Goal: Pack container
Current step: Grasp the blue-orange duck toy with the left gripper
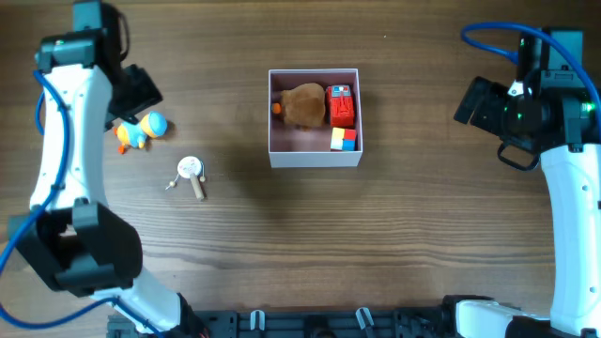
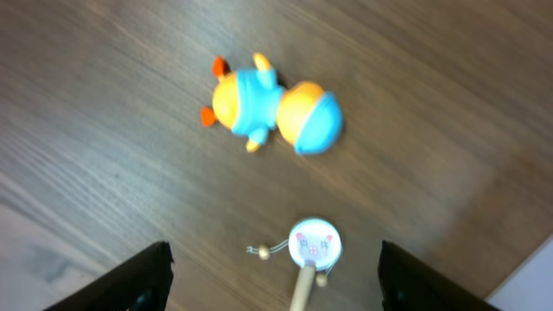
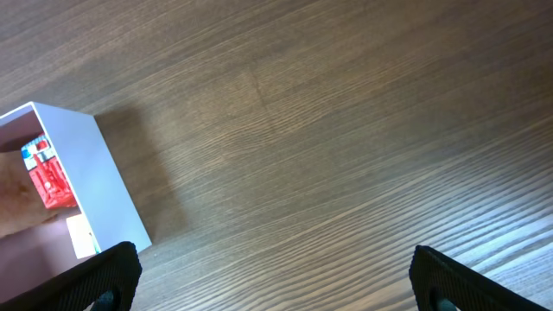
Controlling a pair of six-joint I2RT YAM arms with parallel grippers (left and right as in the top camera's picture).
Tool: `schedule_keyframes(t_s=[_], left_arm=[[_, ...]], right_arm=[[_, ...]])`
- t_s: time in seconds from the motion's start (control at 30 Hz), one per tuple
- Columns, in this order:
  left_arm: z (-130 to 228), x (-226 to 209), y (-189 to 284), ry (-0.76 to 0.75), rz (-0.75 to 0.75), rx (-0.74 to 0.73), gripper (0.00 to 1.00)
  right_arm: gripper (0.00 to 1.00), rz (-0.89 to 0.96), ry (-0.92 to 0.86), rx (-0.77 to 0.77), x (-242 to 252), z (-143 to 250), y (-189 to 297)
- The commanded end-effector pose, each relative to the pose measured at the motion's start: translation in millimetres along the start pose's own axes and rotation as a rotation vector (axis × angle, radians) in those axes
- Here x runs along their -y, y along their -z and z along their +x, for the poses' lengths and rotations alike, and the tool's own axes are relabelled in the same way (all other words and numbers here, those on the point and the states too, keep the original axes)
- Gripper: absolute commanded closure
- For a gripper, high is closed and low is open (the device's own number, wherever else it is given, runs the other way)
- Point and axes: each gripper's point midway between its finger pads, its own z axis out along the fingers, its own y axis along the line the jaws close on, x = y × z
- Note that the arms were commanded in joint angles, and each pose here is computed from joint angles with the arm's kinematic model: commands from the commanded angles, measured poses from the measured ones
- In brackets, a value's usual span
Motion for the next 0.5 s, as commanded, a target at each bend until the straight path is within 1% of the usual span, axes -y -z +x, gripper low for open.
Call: schedule_keyframes(t_s=[0.0,0.03,0.1,0.3,0.4,0.47], left_arm=[[1.5,9.8,-31.7,0.002,0.042,-0.056,0.24],[1.6,14.5,-42.5,0.023,0.039,-0.064,0.27],[3.5,23.0,-64.1,0.046,0.028,-0.089,0.26],[16.1,30.1,-122.8,0.029,-0.019,-0.182,0.25],[18.2,31.8,-142.7,0.028,-0.028,-0.200,0.25],[15.0,32.7,-148.5,0.028,-0.031,-0.186,0.26]], right_arm=[[0.00,0.009,0.009,0.000,1.7,-1.3,-2.0],[0.00,0.009,0.010,0.000,1.7,-1.4,-2.0],[0.00,0.009,0.009,0.000,1.7,-1.3,-2.0],[0.00,0.009,0.010,0.000,1.7,-1.3,-2.0],[0.00,0.009,0.009,0.000,1.7,-1.3,-2.0],[0.00,0.009,0.009,0.000,1.7,-1.3,-2.0]])
